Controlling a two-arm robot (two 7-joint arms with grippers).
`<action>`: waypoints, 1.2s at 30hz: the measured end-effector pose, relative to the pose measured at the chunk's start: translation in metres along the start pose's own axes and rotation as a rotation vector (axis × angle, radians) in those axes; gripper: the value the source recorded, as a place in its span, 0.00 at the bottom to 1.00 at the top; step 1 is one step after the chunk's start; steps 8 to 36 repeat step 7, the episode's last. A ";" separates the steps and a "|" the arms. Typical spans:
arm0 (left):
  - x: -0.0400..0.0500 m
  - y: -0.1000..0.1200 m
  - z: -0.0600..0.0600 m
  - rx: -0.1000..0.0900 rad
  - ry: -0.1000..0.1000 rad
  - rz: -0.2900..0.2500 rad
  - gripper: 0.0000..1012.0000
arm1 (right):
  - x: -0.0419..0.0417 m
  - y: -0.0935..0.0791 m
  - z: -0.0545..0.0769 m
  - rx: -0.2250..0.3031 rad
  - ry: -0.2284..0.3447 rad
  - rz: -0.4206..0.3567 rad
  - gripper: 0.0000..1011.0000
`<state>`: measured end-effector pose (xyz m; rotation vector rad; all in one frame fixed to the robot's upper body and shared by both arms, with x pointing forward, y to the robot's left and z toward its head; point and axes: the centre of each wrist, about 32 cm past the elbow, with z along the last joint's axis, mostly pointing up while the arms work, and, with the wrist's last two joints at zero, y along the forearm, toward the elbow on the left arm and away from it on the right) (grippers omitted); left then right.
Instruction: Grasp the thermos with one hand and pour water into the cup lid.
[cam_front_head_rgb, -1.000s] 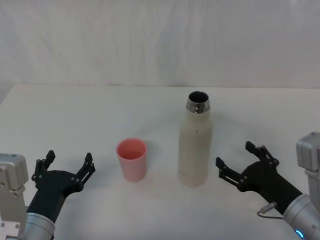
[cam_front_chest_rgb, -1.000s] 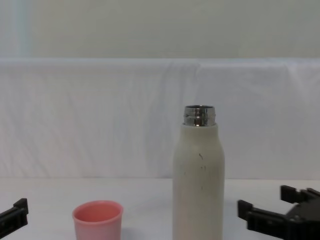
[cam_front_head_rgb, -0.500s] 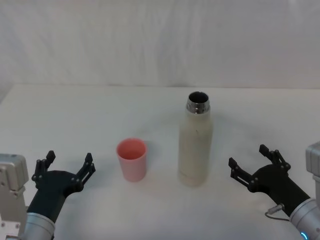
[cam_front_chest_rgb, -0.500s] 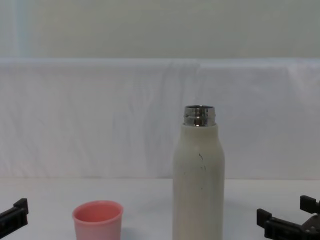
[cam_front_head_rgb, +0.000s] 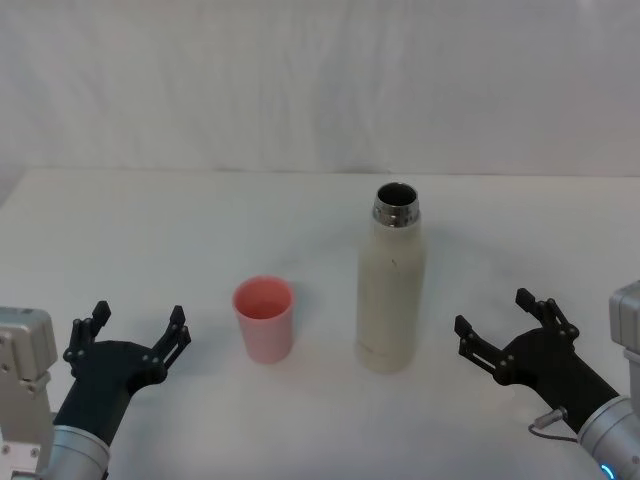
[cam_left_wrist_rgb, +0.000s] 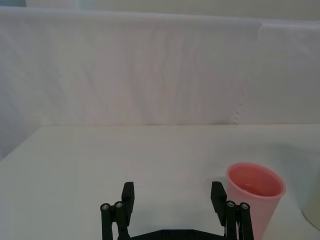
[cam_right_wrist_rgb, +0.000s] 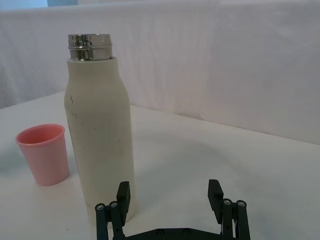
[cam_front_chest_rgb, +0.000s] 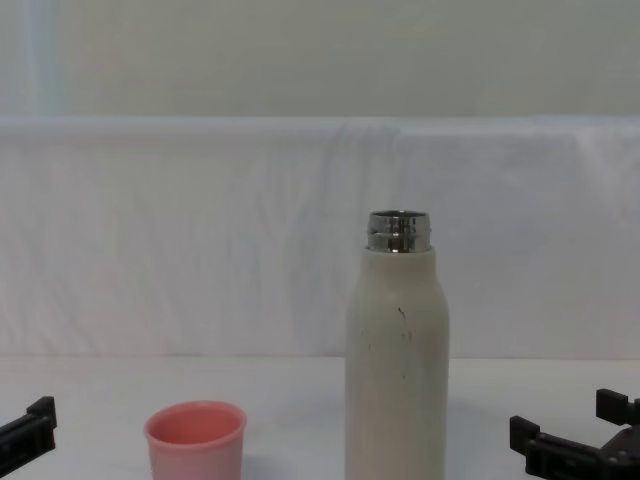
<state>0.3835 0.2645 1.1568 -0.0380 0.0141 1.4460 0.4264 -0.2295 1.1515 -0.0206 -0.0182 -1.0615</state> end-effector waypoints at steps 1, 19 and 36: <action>0.0000 0.000 0.000 0.000 0.000 0.000 0.99 | 0.0000 0.000 0.000 0.000 0.000 0.000 0.99; 0.0000 0.000 0.000 0.000 0.000 0.000 0.99 | -0.0001 0.000 0.000 0.000 0.000 0.002 0.99; 0.0000 0.000 0.000 0.000 0.000 0.000 0.99 | -0.0001 0.000 0.000 0.000 0.000 0.002 0.99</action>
